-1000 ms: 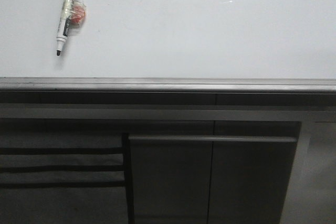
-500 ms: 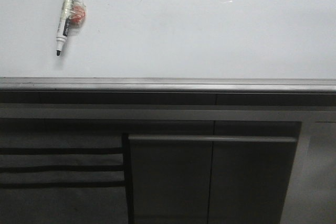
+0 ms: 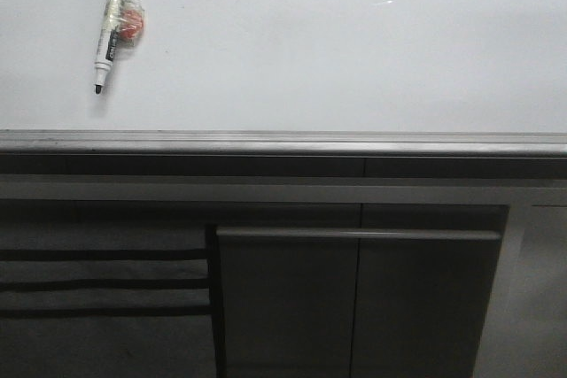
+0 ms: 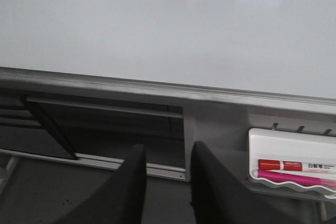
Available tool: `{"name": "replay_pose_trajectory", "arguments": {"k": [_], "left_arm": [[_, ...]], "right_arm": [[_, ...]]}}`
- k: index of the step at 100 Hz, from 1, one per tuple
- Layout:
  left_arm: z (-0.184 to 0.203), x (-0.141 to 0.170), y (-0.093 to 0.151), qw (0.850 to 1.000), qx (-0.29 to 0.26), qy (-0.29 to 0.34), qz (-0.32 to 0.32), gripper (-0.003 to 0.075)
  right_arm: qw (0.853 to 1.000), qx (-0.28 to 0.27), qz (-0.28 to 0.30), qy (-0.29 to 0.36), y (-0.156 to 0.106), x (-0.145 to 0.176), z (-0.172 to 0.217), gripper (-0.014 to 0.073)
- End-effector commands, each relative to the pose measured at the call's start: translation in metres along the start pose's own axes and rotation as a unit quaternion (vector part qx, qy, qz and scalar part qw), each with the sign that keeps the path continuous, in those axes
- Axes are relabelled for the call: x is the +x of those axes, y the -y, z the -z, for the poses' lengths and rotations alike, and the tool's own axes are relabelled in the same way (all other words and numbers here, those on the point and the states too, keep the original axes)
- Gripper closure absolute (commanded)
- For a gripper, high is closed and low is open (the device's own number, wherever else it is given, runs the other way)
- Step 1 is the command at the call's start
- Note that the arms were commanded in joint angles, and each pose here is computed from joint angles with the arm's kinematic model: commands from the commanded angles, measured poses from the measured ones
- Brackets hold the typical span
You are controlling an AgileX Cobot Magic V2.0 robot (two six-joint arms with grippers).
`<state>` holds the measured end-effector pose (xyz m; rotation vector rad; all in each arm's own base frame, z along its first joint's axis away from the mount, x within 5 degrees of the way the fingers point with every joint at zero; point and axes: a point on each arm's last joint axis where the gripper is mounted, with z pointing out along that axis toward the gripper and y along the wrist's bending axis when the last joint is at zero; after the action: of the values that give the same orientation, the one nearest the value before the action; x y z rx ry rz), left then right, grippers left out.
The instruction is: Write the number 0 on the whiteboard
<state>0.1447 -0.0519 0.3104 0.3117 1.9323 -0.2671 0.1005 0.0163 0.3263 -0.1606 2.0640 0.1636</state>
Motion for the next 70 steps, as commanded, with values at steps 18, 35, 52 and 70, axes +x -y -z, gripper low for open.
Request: {"name": "replay_pose_trajectory", "arguments": {"k": [18, 35, 52, 70], "left_arm": [[-0.059, -0.028, 0.019, 0.999, 0.036, 0.024, -0.015, 0.0301], [-0.103, -0.041, 0.022, 0.999, 0.033, -0.007, -0.043, 0.0301], [-0.135, -0.053, 0.012, 0.999, 0.014, -0.033, -0.037, 0.0301], [-0.158, -0.059, 0.01, 0.999, 0.009, -0.037, -0.036, 0.0301]], "right_arm": [[0.999, -0.012, 0.009, 0.047, -0.001, -0.018, -0.001, 0.0395], [0.999, -0.016, 0.01, 0.037, -0.002, -0.016, -0.001, 0.0395], [0.999, -0.022, 0.01, 0.021, -0.003, -0.014, -0.002, 0.0395], [0.999, -0.023, 0.01, 0.02, -0.003, -0.013, -0.002, 0.0395]]}}
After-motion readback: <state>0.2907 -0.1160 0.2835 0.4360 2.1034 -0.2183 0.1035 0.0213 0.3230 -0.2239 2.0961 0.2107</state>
